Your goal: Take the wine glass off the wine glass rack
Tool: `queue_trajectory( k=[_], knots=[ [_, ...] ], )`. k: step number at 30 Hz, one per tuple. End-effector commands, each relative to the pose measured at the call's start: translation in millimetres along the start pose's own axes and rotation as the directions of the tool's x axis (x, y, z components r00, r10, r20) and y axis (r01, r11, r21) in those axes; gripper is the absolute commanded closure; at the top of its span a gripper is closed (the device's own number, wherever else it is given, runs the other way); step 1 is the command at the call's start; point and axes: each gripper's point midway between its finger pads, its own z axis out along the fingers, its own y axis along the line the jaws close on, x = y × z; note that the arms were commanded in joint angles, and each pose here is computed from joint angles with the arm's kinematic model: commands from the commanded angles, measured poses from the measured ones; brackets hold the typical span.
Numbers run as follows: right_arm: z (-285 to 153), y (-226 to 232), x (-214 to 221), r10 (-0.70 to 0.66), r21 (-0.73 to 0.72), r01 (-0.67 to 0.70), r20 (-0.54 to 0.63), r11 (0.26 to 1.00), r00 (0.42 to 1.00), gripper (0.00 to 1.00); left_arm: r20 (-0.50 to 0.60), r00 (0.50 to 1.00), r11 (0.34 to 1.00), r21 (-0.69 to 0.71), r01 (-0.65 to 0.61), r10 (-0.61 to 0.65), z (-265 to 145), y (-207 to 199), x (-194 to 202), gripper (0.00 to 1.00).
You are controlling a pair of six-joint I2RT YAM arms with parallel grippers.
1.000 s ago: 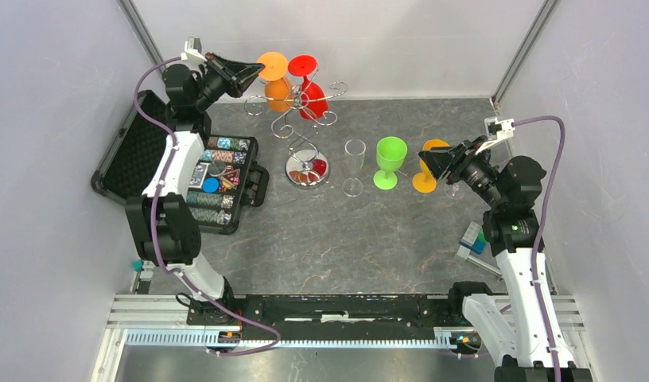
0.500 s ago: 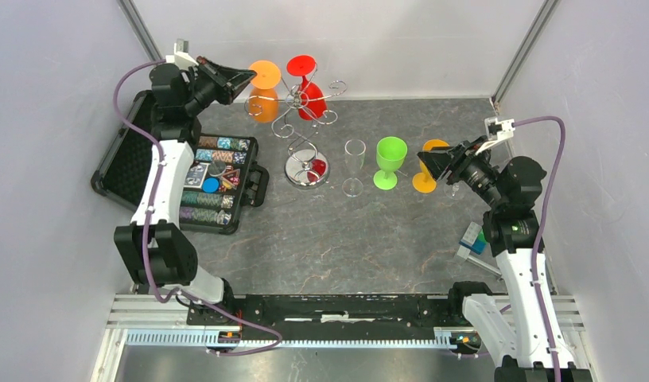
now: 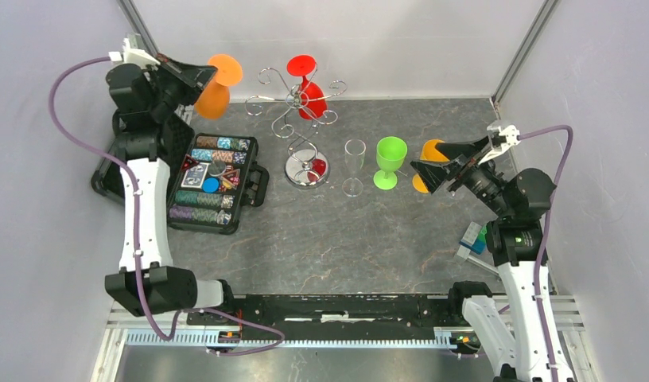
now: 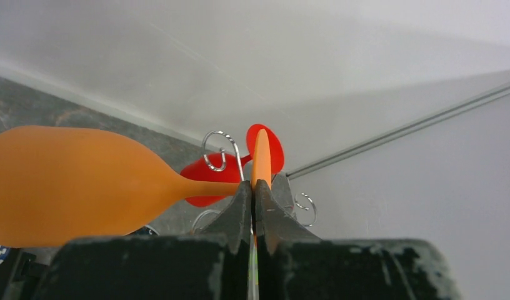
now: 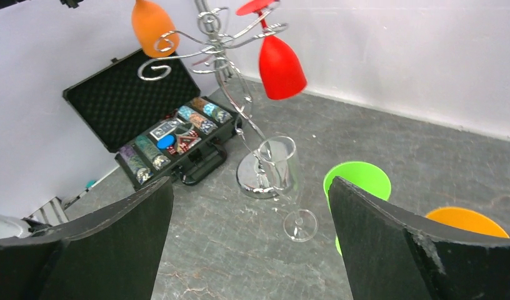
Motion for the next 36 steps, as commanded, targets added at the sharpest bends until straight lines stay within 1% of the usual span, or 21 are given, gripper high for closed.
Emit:
queue_trajectory(
  k=[1, 4, 7, 9, 12, 13, 17, 18, 20, 25, 28, 31, 33, 36],
  knots=[
    [1, 15, -8, -0.026, -0.086, 0.030, 0.049, 0.996, 0.998, 0.02, 0.081, 0.989, 0.980, 0.145, -0.138, 0.127, -42, -67, -25, 0.98],
    [1, 22, -10, -0.011, -0.125, 0.018, 0.064, 0.992, 0.998, 0.02, 0.037, 0.995, 0.949, 0.299, -0.101, 0.095, -60, -107, -19, 0.98],
    [2, 29, -18, 0.008, -0.159, 0.006, 0.086, 0.987, 0.996, 0.02, -0.030, 0.999, 0.879, 0.476, -0.016, 0.034, -79, -146, -13, 0.98],
    [2, 32, -25, 0.026, -0.173, -0.005, 0.119, 0.985, 0.993, 0.02, -0.066, 0.998, 0.807, 0.589, 0.052, -0.016, -96, -169, -11, 0.98],
    [3, 44, -34, 0.081, -0.225, -0.042, 0.167, 0.973, 0.983, 0.02, -0.117, 0.991, 0.698, 0.704, 0.129, -0.066, -122, -195, -7, 0.98],
    [3, 46, -35, 0.099, -0.236, -0.055, 0.179, 0.970, 0.979, 0.02, -0.157, 0.984, 0.656, 0.734, 0.175, -0.087, -131, -204, -5, 0.98],
    [8, 52, -43, 0.164, -0.272, -0.104, 0.209, 0.957, 0.964, 0.02, -0.265, 0.963, 0.510, 0.823, 0.252, -0.049, -163, -244, 12, 0.98],
    [10, 55, -44, 0.176, -0.287, -0.111, 0.213, 0.952, 0.961, 0.02, -0.313, 0.949, 0.470, 0.832, 0.296, -0.043, -170, -256, 24, 0.98],
    [14, 59, -45, 0.193, -0.305, -0.123, 0.212, 0.944, 0.958, 0.02, -0.370, 0.928, 0.429, 0.833, 0.348, -0.036, -177, -269, 40, 0.98],
    [16, 75, -48, 0.218, -0.390, -0.122, 0.213, 0.913, 0.952, 0.02, -0.555, 0.830, 0.300, 0.783, 0.545, -0.059, -192, -296, 86, 0.98],
    [9, 91, -57, 0.225, -0.463, -0.088, 0.250, 0.882, 0.942, 0.02, -0.616, 0.787, 0.269, 0.751, 0.603, -0.043, -199, -305, 105, 0.98],
    [-3, 107, -70, 0.240, -0.533, -0.046, 0.302, 0.845, 0.923, 0.02, -0.668, 0.743, 0.253, 0.713, 0.654, -0.041, -200, -311, 122, 0.98],
    [-7, 114, -77, 0.278, -0.572, -0.057, 0.306, 0.818, 0.911, 0.02, -0.709, 0.704, 0.229, 0.680, 0.697, -0.036, -204, -317, 132, 0.98],
    [-17, 128, -86, 0.318, -0.645, -0.042, 0.319, 0.763, 0.893, 0.10, -0.751, 0.659, 0.177, 0.645, 0.743, -0.030, -212, -326, 142, 0.98]
  ],
)
